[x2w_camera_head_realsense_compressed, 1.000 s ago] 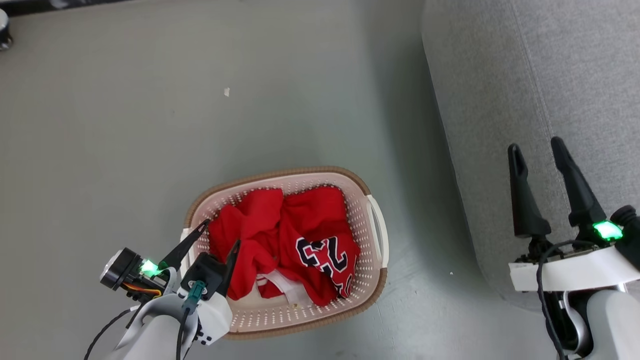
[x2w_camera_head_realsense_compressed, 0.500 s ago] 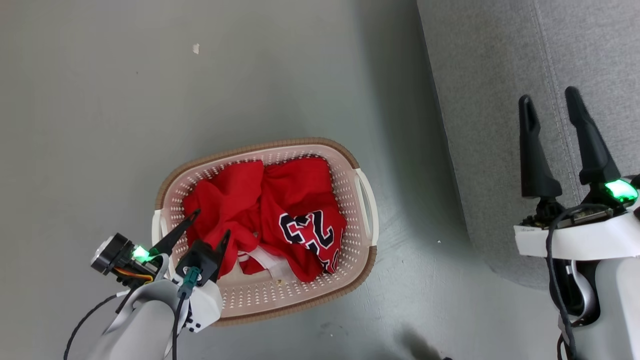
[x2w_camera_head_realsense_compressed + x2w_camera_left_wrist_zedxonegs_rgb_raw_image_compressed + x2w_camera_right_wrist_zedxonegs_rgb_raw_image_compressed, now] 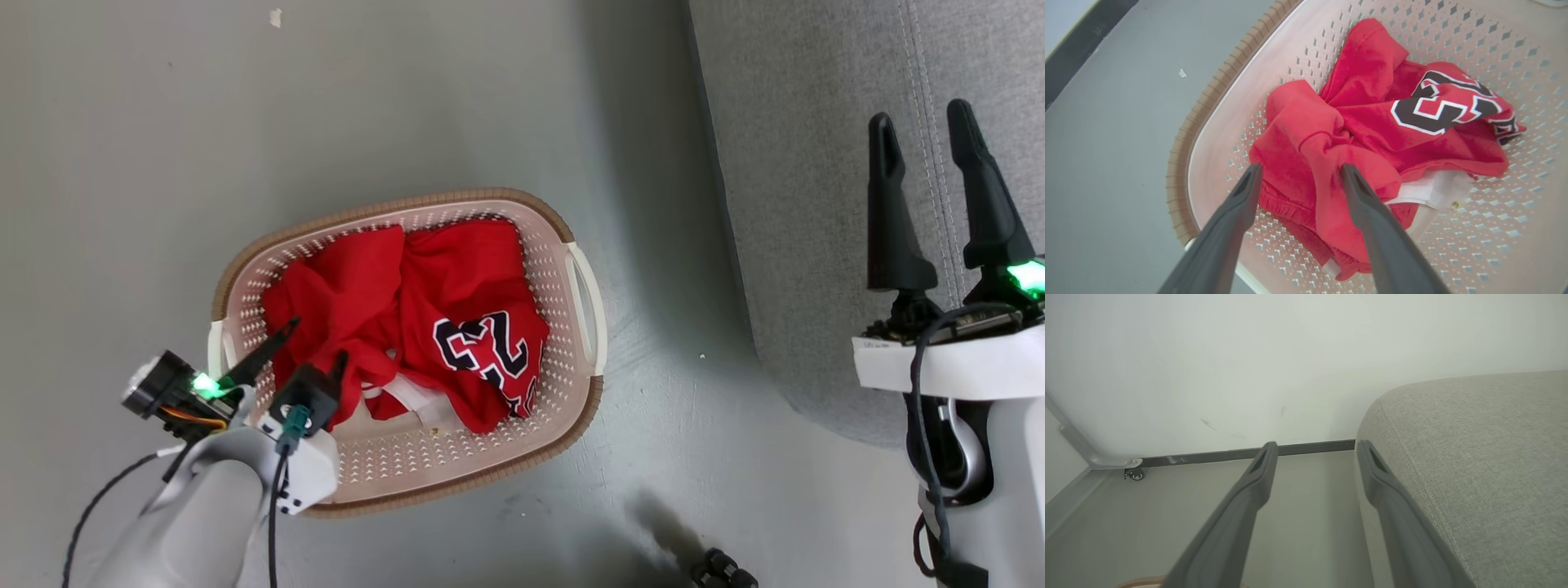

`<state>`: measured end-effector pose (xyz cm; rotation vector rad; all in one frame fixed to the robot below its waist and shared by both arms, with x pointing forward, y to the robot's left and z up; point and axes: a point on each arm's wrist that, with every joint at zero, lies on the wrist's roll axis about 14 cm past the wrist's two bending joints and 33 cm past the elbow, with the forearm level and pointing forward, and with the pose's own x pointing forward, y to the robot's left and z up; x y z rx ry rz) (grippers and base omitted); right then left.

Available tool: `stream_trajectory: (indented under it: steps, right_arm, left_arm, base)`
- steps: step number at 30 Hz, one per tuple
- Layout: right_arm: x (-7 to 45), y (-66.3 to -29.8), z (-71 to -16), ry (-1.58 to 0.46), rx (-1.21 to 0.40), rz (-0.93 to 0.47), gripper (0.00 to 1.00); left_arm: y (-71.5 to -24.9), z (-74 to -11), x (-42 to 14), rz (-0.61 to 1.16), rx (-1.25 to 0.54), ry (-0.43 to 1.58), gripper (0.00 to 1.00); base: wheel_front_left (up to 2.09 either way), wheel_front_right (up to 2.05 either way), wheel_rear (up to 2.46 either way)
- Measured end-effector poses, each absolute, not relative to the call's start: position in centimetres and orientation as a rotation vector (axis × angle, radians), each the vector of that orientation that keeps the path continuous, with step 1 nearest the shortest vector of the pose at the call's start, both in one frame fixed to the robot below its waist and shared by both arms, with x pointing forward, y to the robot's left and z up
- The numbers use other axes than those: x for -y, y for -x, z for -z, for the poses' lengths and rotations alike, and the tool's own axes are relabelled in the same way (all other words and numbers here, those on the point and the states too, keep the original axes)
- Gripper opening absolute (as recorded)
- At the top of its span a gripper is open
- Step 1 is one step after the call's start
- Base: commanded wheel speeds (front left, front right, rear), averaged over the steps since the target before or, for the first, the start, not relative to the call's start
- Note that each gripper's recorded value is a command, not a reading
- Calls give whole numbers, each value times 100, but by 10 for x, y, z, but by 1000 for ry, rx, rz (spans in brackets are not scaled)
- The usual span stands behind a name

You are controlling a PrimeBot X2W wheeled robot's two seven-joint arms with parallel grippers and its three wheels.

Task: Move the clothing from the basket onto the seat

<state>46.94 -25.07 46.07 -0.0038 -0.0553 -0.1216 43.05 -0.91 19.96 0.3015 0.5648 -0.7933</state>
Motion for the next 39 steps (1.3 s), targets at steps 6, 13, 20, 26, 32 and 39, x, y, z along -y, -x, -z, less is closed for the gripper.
stream_trajectory:
  steps: [6, 13, 20, 26, 32, 39]
  right_arm:
    - [254, -478, -460, 9, 65, 124, 100]
    - [257, -479, -452, 12, 48, 131, 100]
    - [256, -485, -454, 4, 61, 124, 100]
    - [260, -483, -455, 8, 61, 134, 100]
    - [260, -484, -458, 4, 68, 136, 100]
    - [255, -489, -464, -12, 90, 121, 100]
  left_arm:
    - [-433, -180, 0, 782, -606, -330, 100]
    - [-437, -164, -2, 773, -632, -351, 100]
    - [-431, -152, 1, 798, -674, -368, 0]
    - [-433, -155, 7, 812, -667, -365, 0]
    - [-447, -165, 7, 784, -631, -352, 0]
    - [-463, -188, 11, 741, -573, -304, 0]
  base:
    - [0, 0, 0]
    - [0, 0, 0]
    - [0, 0, 0]
    - [0, 0, 0]
    - [0, 0, 0]
    - [0, 0, 0]
